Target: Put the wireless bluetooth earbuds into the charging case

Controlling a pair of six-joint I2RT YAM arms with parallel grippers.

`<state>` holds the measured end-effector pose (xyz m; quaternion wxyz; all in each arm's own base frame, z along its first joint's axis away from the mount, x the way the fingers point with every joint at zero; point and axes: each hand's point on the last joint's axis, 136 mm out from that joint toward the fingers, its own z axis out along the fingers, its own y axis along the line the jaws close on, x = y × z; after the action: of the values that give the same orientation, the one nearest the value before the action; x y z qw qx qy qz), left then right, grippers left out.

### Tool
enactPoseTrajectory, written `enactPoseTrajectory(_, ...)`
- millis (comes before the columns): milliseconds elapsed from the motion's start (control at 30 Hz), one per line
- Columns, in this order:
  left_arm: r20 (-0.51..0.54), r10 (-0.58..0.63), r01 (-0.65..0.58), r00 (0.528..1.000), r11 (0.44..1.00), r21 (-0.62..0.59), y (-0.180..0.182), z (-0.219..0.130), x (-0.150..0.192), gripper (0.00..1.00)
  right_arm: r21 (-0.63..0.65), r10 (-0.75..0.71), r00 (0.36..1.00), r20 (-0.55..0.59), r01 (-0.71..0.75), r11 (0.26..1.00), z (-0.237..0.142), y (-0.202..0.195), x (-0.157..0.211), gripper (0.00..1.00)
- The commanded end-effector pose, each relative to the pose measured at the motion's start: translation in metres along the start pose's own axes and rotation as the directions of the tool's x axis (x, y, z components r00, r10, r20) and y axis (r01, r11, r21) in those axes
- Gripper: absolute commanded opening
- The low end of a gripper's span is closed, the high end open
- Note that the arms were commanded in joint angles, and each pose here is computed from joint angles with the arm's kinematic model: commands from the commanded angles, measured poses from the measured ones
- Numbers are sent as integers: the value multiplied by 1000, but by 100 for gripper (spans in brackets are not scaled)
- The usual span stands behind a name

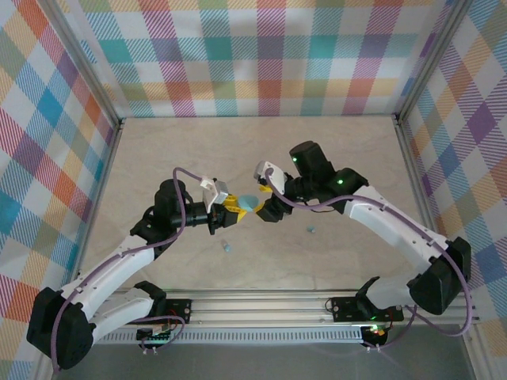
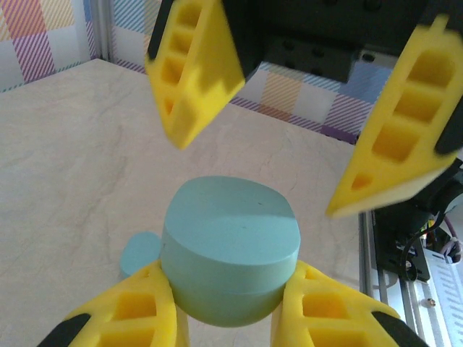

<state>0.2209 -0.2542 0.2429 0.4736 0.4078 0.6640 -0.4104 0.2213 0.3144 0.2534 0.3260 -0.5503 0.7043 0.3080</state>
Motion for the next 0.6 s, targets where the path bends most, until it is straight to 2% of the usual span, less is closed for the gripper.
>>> enactPoseTrajectory(0, 24, 4, -4, 1000, 1000, 6, -5, -1, -6, 10, -22, -50, 999, 20, 51, 998, 0, 5, -15, 74)
enactPoseTrajectory(133, 28, 3, -4, 1000, 1000, 9, -6, -2, -7, 10, -30, -68, 997, 21, 68, 997, 5, 6, -16, 74)
enactPoseTrajectory(367, 18, -1, 0, 1000, 1000, 14, -7, -2, -4, 10, 67, -24, 1000, -9, 25, 997, 8, -19, -22, 74)
enactPoseTrajectory(567, 15, -1, 1, 1000, 1000, 8, -8, -4, -1, 10, 93, 0, 999, -38, 3, 996, 8, -31, -24, 74)
